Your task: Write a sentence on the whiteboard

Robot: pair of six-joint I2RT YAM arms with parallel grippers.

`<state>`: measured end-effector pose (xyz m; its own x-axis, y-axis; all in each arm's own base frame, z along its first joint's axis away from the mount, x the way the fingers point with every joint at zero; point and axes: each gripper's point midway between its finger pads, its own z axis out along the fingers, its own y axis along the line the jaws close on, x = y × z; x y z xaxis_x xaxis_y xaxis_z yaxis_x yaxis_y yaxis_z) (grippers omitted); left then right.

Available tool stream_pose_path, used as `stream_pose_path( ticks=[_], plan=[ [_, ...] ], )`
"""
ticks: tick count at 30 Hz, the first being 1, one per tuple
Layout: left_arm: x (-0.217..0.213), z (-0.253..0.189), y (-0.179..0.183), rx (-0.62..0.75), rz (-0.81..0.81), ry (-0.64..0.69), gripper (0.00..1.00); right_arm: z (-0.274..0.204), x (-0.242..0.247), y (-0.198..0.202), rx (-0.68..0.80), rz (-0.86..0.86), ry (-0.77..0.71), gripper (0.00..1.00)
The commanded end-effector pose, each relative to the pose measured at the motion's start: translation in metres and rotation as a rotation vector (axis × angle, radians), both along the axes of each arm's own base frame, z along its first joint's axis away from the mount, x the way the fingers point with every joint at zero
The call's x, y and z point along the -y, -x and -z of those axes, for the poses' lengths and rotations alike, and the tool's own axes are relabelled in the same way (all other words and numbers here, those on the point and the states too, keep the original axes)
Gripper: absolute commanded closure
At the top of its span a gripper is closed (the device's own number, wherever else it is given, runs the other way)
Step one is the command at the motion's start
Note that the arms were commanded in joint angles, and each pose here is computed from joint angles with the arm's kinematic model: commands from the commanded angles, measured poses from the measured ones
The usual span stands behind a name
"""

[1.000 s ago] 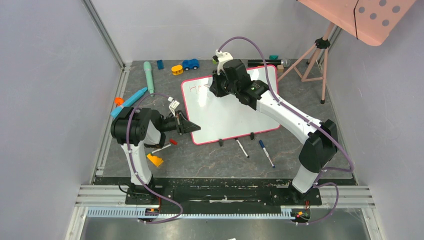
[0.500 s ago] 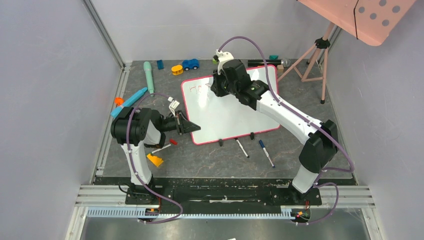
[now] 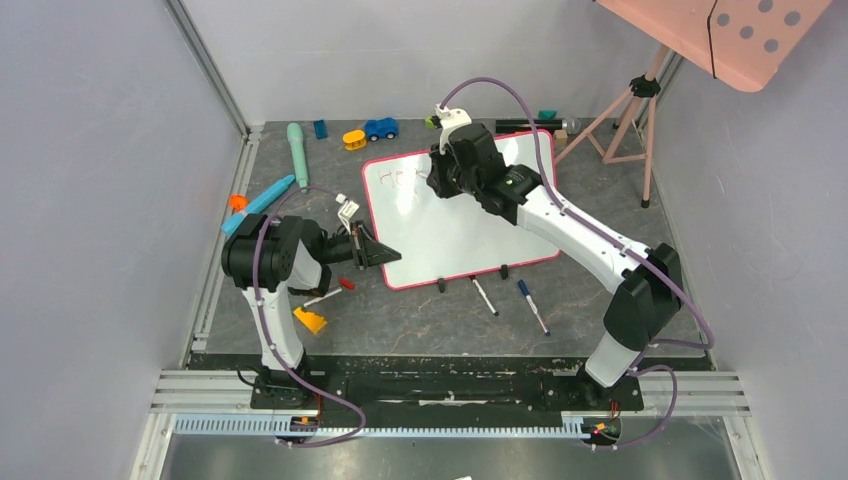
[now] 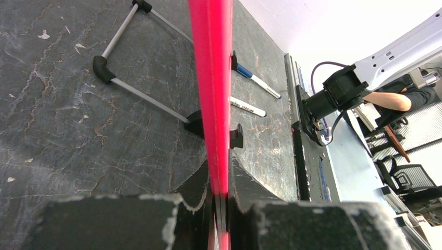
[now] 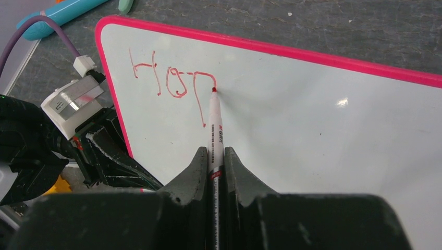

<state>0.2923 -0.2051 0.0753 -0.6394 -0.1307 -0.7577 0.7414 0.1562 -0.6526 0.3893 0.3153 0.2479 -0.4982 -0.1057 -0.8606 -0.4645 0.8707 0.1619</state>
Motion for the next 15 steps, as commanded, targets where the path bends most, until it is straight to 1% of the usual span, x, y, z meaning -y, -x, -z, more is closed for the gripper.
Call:
stream_pose_path(
  ticks=[1, 9, 15],
  plan=[
    [0.003, -0.002, 0.002, 0.162, 0.019, -0.020, 0.98, -0.004, 0.003, 0.004, 0.008, -0.013, -0.009, 1.00],
    [0.003, -0.002, 0.002, 0.162, 0.016, -0.020, 0.98, -0.003, -0.011, 0.004, -0.006, -0.054, -0.043, 1.00],
    [0.003, -0.002, 0.002, 0.163, 0.017, -0.020, 0.98, -0.015, -0.019, 0.003, 0.011, -0.088, -0.066, 1.00]
  ],
)
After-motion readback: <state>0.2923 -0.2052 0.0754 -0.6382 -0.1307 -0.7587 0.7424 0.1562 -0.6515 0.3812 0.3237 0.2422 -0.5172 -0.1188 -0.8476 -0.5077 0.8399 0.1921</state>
